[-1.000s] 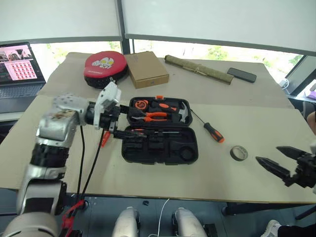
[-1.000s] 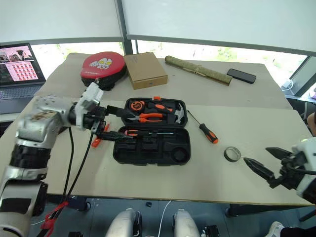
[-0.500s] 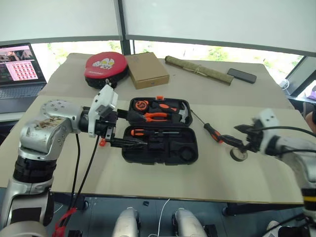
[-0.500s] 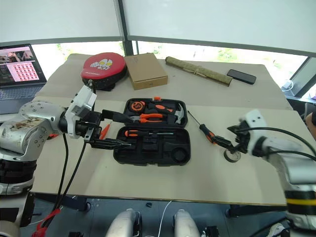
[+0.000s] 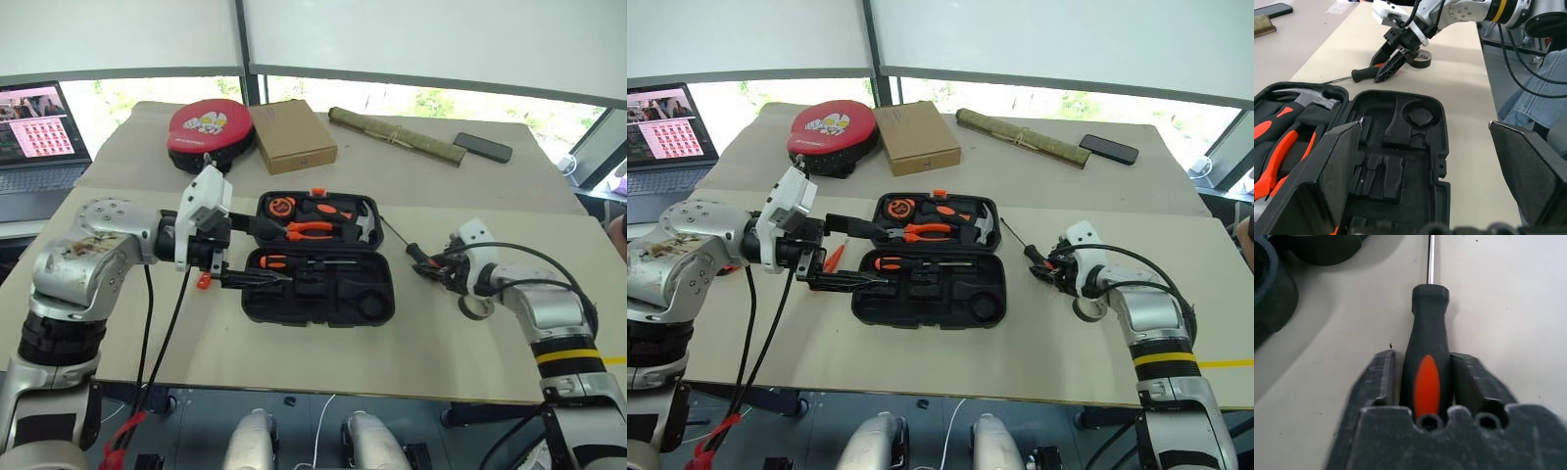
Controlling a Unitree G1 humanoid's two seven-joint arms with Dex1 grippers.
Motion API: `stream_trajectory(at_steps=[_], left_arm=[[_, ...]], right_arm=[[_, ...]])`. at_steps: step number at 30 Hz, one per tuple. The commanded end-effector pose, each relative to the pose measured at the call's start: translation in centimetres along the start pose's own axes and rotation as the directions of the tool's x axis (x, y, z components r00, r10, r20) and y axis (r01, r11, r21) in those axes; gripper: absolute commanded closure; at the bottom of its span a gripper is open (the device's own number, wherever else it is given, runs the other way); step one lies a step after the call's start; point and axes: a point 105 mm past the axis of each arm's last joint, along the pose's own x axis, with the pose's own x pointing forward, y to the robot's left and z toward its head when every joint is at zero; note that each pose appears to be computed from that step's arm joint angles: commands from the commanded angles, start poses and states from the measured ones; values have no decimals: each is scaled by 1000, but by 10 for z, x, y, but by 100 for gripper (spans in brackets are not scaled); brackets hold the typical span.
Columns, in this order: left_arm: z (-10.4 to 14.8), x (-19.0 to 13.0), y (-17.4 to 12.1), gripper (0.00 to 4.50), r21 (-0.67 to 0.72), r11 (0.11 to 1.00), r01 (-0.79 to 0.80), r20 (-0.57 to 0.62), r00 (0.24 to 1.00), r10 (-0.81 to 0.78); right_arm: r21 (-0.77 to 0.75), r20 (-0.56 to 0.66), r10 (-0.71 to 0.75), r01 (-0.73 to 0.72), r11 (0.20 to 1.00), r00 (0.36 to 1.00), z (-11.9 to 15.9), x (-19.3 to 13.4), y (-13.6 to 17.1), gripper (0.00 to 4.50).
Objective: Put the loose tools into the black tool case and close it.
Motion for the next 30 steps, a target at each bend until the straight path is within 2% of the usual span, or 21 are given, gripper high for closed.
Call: stream_trajectory(at_steps=[1, 5, 7, 9, 12, 14, 20, 23, 26, 30], left_arm=[[4, -11, 2, 0, 30, 998, -52, 4, 999, 52], [-2, -30, 1, 0, -42, 992, -118, 10, 993, 119], [-6, -35, -6, 0, -40, 992, -121, -15, 993, 120], [-11, -38, -12, 0, -41, 993, -114, -44, 993, 113], [-19, -44, -17, 0, -49, 992, -112, -84, 991, 108], [-21, -45, -16, 0, -51, 992, -116, -89, 990, 111], [-19, -40, -14, 0, -32, 994, -105, -91, 991, 102], [-19, -38, -13, 0, -25, 995, -97, -93, 991, 94], [-18, -34, -12, 0, -14, 996, -88, -94, 992, 87], [-17, -32, -10, 0, -8, 996, -90, -92, 992, 89]], right_arm=[[36, 92, -57, 53, 998, 994, 19, -25, -12, 344], [63, 112, -84, 77, 995, 990, 26, -53, -20, 344], [16, 141, -36, 35, 999, 989, 37, -64, -15, 344], [-64, 180, 47, -36, 997, 983, 54, -70, -3, 344], [-277, 212, 287, -225, 934, 934, 84, -73, 39, 344], [-405, 170, 439, -344, 847, 882, 93, -66, 70, 344], [-614, 1, 600, -473, 632, 800, 93, -25, 117, 344], [-658, -52, 595, -476, 584, 802, 89, -9, 119, 344], [-653, -94, 544, -464, 599, 834, 85, 9, 109, 344], [-651, -124, 535, -475, 592, 836, 80, 14, 104, 344]])
